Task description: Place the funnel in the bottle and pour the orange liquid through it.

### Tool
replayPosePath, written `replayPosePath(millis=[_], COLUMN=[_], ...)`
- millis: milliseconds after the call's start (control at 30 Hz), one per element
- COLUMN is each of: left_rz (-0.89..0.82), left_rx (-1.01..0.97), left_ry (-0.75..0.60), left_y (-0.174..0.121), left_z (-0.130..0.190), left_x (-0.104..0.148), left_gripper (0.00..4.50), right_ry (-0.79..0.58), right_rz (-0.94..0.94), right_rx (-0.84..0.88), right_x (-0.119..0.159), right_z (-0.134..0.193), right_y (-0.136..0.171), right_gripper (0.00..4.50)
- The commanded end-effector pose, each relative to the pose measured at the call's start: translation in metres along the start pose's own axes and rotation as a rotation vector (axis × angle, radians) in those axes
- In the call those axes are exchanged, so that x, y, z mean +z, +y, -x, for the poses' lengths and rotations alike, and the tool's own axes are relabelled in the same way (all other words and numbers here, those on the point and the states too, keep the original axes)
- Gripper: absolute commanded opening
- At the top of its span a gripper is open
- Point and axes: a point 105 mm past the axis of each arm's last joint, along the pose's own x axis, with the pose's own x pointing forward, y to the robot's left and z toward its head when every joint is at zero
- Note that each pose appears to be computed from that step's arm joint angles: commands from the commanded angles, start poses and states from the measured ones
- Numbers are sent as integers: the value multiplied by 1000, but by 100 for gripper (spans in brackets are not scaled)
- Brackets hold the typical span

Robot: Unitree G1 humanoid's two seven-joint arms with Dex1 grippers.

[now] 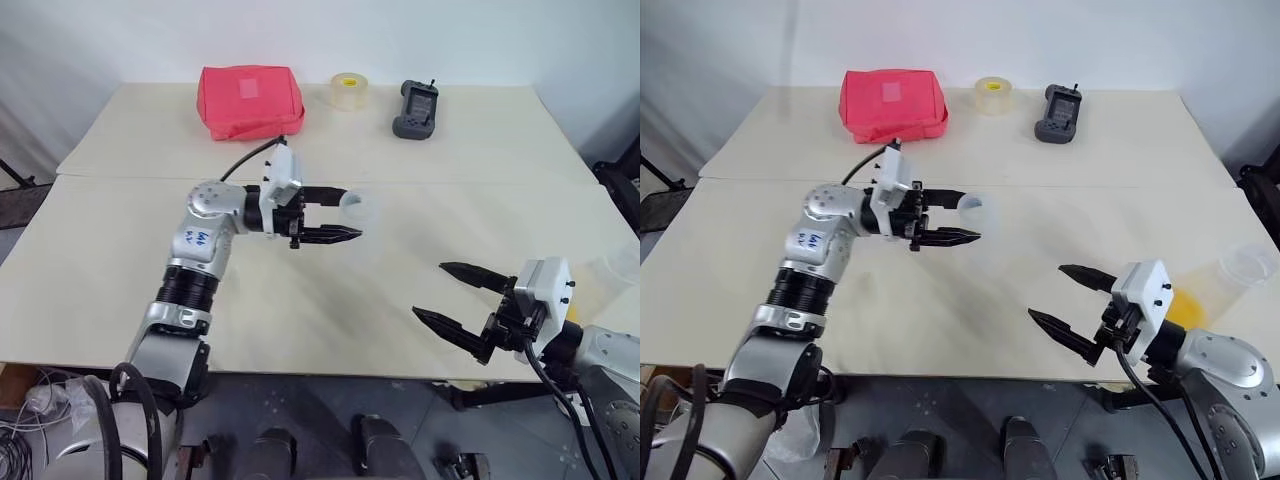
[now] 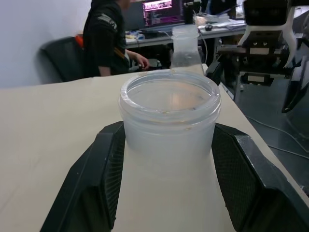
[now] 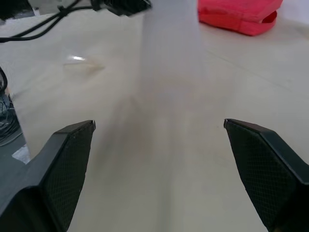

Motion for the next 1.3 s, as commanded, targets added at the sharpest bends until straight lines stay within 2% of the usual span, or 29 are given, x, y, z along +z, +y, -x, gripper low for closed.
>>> replayPosePath(millis=[33, 167, 433, 500, 667, 1300], left_rz=[-40, -25, 16, 24, 33, 53], left_rx=[64, 77, 11, 40, 39, 8], left_ry=[-26, -7, 13, 26, 34, 30], left_y=[11, 11, -1, 1, -1, -4], left_z=[-7, -15, -21, -21, -19, -7], left_x=[4, -10, -19, -23, -25, -12], left_gripper=[237, 237, 237, 308, 447, 447], right_ry=[-41, -54, -65, -62, -59, -41], right_rz=[56, 57, 65, 68, 70, 80], right_rx=[-37, -60, -85, -91, -83, -39], right_x=[12, 13, 15, 14, 14, 13], right_z=[5, 5, 6, 6, 5, 5], right_y=[-4, -4, -4, -5, -4, -6], right_gripper=[450, 450, 450, 450, 450, 450])
